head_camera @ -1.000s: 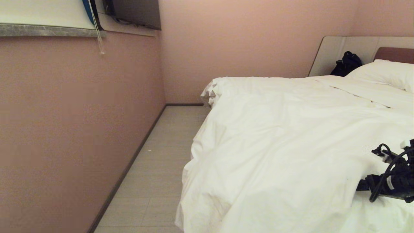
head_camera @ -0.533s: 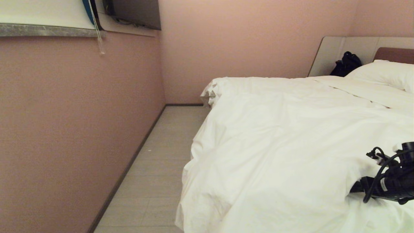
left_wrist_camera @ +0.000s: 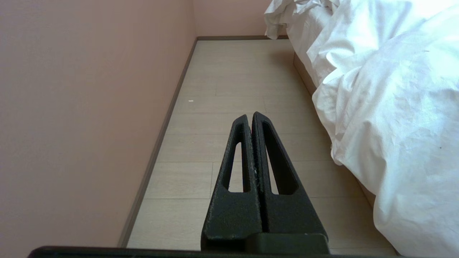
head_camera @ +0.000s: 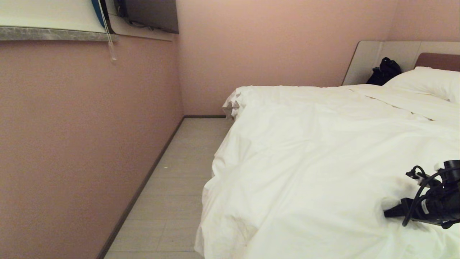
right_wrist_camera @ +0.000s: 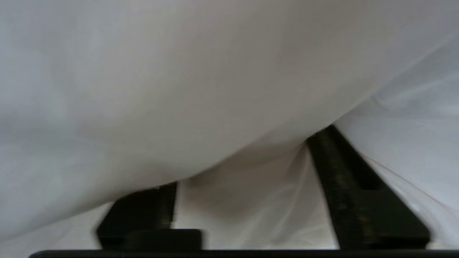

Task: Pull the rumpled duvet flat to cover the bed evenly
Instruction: Flatten the corners of the folded blanket

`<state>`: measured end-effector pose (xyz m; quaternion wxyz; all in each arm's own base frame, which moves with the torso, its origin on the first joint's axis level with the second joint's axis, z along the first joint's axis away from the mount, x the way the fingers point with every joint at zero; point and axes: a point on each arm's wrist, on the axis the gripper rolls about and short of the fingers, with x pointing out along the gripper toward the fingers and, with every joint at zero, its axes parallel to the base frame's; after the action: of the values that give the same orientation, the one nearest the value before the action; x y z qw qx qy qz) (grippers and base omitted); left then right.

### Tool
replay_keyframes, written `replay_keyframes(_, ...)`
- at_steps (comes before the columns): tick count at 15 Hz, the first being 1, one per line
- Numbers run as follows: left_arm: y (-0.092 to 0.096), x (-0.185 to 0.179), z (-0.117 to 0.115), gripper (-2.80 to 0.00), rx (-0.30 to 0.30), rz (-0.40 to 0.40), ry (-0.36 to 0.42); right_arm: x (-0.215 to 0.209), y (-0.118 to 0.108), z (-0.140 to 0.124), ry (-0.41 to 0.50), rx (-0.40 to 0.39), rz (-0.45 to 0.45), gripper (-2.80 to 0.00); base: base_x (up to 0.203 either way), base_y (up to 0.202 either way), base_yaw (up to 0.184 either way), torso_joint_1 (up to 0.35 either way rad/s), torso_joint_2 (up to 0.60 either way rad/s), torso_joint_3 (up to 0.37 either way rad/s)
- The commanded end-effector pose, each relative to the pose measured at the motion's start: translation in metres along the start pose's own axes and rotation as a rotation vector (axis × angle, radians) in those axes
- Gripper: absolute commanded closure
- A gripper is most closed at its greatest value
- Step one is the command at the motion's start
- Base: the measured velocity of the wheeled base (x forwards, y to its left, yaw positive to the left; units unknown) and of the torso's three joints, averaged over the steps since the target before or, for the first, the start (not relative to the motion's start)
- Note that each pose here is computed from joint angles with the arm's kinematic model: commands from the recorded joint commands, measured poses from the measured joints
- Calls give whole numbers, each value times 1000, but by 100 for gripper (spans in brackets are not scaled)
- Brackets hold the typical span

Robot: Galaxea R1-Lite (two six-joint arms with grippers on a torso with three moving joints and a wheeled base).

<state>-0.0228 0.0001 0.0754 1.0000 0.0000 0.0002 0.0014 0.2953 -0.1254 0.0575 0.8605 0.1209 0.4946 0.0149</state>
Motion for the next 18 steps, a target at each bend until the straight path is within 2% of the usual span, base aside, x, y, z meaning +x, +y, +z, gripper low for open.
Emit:
replay_keyframes(1,0,0,0,0,0,0,0,2,0,-1,5,1,7,0,0,0,0,0,0,0)
replay_keyframes(7,0,0,0,0,0,0,0,-12,7,-1,-12,28,8,0,0,0,0,0,0,0)
replay_keyframes(11,0,0,0,0,0,0,0,-44,21,-10,7,40,15,0,0,0,0,0,0,0)
replay_keyframes(15,0,0,0,0,0,0,0,-87,42,-39,43,37,21,0,0,0,0,0,0,0)
replay_keyframes(18,0,0,0,0,1,0,0,-103,54,-70,119,25,29,0,0,0,0,0,0,0)
